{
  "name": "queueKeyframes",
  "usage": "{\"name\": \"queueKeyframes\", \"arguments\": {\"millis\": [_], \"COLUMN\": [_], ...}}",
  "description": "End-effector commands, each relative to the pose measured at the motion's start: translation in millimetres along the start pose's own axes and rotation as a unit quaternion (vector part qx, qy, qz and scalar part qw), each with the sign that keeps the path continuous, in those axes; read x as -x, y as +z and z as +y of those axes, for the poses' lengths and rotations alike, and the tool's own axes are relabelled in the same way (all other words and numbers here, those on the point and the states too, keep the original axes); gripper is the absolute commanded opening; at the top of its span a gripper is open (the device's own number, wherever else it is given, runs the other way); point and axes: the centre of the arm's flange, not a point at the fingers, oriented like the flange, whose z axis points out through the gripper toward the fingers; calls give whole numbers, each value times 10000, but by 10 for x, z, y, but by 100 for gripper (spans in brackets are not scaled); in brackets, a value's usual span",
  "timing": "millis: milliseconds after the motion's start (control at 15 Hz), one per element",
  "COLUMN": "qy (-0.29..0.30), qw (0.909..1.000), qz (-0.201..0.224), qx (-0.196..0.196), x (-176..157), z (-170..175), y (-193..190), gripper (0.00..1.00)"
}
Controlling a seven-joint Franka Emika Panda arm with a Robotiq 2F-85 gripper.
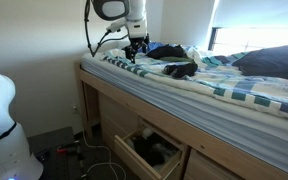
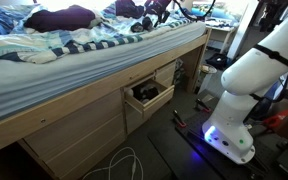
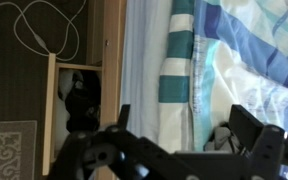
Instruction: Put the socks one at a time in the open drawer
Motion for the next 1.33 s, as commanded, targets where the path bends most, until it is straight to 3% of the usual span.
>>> {"name": "queueKeyframes", "arguments": {"millis": [0, 400, 533, 1000, 1267], "qy": [62, -168, -235, -11, 94], "qw": [9999, 9986, 9986, 9989, 9993], "qz": [152, 463, 470, 454, 161], "qx": [19, 179, 64, 125, 321], "x": [-244, -616, -543, -764, -913], "z": [-542, -1068, -852, -910, -951], "y": [-23, 123, 151, 362, 718], "gripper": [100, 100, 100, 100, 100]}}
